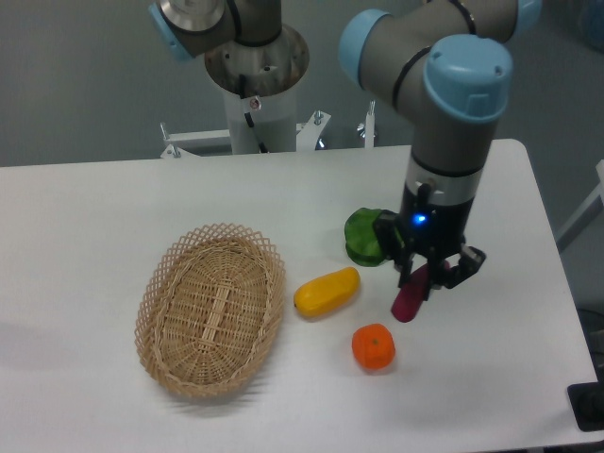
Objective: Place the sweet potato in the basket
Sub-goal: 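Lift the held purple sweet potato up from beside the bok choy, then carry the purple sweet potato over the wicker basket and lower it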
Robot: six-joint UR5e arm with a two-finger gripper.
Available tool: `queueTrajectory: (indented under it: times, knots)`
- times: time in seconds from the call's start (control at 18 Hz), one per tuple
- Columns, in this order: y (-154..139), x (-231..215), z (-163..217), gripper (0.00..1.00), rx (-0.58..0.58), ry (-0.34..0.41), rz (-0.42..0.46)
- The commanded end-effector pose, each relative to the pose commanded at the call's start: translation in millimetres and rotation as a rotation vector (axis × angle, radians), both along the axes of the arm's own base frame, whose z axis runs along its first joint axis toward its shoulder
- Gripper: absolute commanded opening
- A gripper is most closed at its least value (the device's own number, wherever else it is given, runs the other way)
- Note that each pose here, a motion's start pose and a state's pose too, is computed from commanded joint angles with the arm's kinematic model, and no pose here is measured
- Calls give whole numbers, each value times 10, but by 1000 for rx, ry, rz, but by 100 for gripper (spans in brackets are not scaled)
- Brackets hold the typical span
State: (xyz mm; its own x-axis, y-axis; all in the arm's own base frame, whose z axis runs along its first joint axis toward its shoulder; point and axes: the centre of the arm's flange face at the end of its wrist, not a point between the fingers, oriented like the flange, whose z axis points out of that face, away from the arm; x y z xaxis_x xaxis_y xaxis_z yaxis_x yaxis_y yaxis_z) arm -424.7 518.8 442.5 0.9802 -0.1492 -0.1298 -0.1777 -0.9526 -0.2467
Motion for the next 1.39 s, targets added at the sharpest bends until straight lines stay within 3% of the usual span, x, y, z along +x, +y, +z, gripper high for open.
queueTrajectory:
  times: [0.17, 0.5, 0.78, 1.39]
  knots:
    - [324, 508, -206, 19, -4, -40, 21]
    - [592, 1546, -712, 19, -75, -54, 62]
    - [532, 2311, -1449, 19, -169, 74, -28]
    - [447, 2729, -2150, 19, -304, 101, -149]
